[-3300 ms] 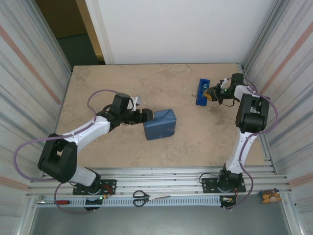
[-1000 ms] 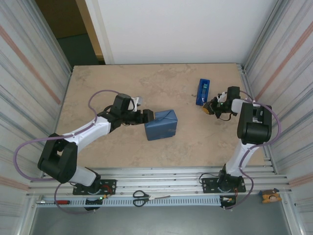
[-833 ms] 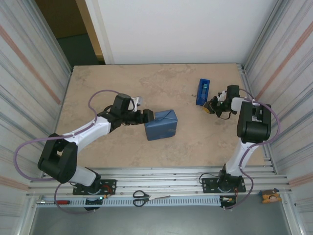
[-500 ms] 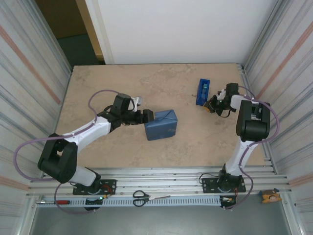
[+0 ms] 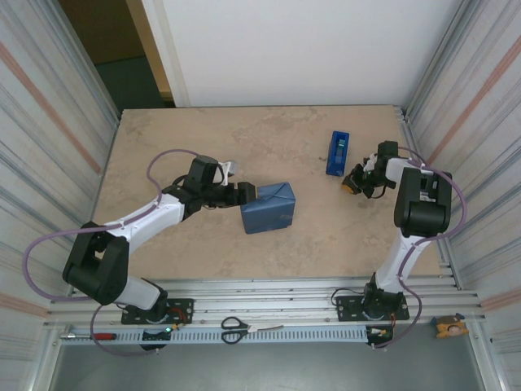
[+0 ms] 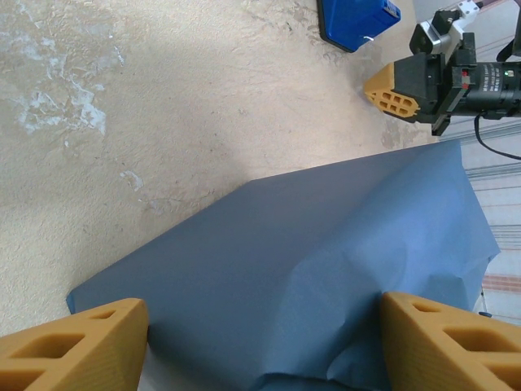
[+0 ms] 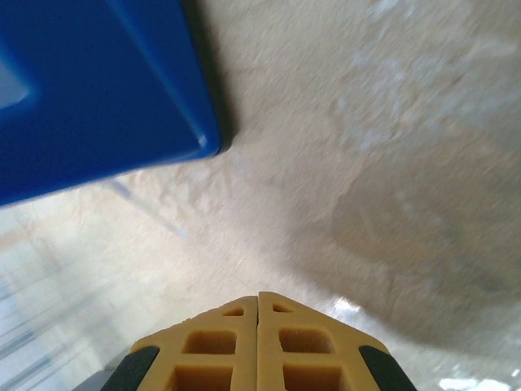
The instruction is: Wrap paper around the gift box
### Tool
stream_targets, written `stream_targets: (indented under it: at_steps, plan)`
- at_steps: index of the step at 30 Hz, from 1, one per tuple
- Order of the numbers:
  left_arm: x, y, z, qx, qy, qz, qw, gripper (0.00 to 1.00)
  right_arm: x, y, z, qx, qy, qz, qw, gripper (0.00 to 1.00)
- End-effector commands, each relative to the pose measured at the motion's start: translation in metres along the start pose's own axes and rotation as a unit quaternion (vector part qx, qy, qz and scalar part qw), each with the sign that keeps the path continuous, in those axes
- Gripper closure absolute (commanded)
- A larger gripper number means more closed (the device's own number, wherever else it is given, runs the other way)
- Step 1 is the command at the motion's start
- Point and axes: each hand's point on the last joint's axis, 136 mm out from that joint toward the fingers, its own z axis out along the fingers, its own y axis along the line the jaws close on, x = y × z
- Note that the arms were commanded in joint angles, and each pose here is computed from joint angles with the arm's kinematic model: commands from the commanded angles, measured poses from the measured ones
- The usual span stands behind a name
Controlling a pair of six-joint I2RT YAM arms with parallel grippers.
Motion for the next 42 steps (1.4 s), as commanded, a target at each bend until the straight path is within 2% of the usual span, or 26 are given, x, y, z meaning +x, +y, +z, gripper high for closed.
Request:
stream_targets:
  at_steps: [1,6,14,18,23,27,32,42]
  plan:
    - [0.037,0.024,0.009,-0.044,0.064,-0.015,0.997,0.27,0.026,0.046,-0.037,-0.057,0.012,-0.048,0.997,1.00]
    - [0.037,0.020,0.009,-0.042,0.064,-0.012,0.997,0.28,0.072,0.099,-0.073,-0.117,0.053,-0.105,0.986,1.00]
    - [0.037,0.020,0.009,-0.043,0.063,-0.010,0.997,0.28,0.119,0.175,-0.104,-0.166,0.068,-0.170,0.969,1.00]
    - [0.037,0.020,0.010,-0.041,0.061,-0.009,0.997,0.28,0.146,0.221,-0.103,-0.200,0.088,-0.207,0.954,1.00]
    - [0.038,0.020,0.010,-0.041,0.061,-0.010,0.997,0.28,0.185,0.250,-0.083,-0.213,0.141,-0.217,0.942,1.00]
    - [0.038,0.019,0.010,-0.040,0.059,-0.009,0.997,0.27,0.217,0.251,-0.071,-0.207,0.185,-0.226,0.934,1.00]
    - [0.038,0.019,0.008,-0.043,0.058,-0.007,0.997,0.28,0.242,0.231,-0.060,-0.191,0.221,-0.209,0.933,1.00]
    - [0.040,0.019,0.011,-0.037,0.058,-0.010,0.998,0.28,0.248,0.207,-0.037,-0.154,0.251,-0.190,0.937,1.00]
